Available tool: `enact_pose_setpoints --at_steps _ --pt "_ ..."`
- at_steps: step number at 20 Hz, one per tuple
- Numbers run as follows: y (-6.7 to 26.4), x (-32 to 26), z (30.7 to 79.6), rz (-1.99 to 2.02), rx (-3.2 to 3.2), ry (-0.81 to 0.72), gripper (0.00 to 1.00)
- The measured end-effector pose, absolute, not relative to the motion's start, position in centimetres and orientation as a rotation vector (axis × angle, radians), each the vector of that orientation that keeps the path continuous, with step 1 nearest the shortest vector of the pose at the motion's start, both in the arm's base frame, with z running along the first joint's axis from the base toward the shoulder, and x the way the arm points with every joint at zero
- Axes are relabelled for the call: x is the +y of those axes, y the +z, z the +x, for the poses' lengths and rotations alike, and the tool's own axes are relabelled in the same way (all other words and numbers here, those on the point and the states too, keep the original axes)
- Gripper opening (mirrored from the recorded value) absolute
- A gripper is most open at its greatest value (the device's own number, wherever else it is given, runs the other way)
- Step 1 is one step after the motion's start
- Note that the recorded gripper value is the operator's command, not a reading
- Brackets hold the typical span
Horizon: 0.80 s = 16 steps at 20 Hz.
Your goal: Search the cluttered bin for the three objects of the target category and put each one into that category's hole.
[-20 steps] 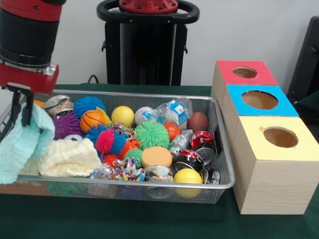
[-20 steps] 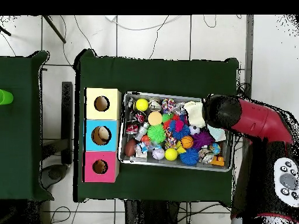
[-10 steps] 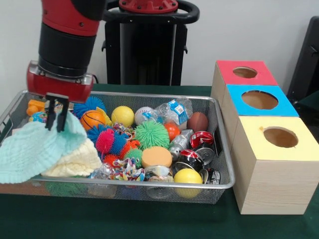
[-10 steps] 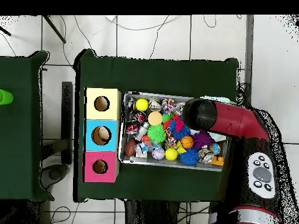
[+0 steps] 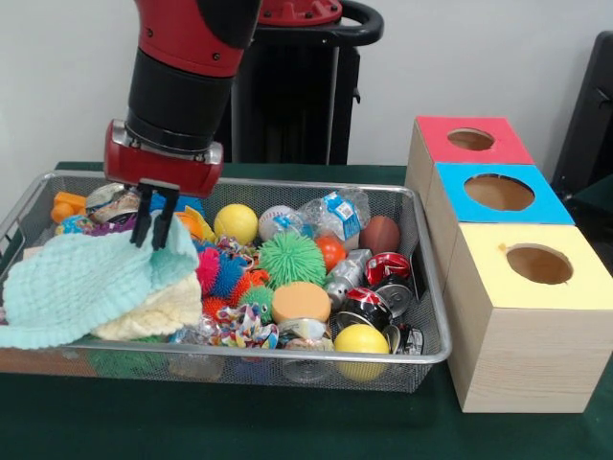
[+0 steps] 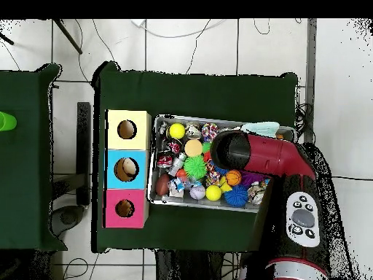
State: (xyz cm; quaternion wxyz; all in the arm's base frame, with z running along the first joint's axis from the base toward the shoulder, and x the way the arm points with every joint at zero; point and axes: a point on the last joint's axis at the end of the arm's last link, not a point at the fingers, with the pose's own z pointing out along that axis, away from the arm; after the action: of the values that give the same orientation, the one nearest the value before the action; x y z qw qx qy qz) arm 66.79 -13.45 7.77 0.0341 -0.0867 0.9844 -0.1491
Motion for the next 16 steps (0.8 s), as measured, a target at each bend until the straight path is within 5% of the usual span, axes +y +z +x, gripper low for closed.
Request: enact_pose_setpoints --at_steps 16 --pt "8.7 -10.2 66.0 -0.244 3.023 -0.526 0.00"
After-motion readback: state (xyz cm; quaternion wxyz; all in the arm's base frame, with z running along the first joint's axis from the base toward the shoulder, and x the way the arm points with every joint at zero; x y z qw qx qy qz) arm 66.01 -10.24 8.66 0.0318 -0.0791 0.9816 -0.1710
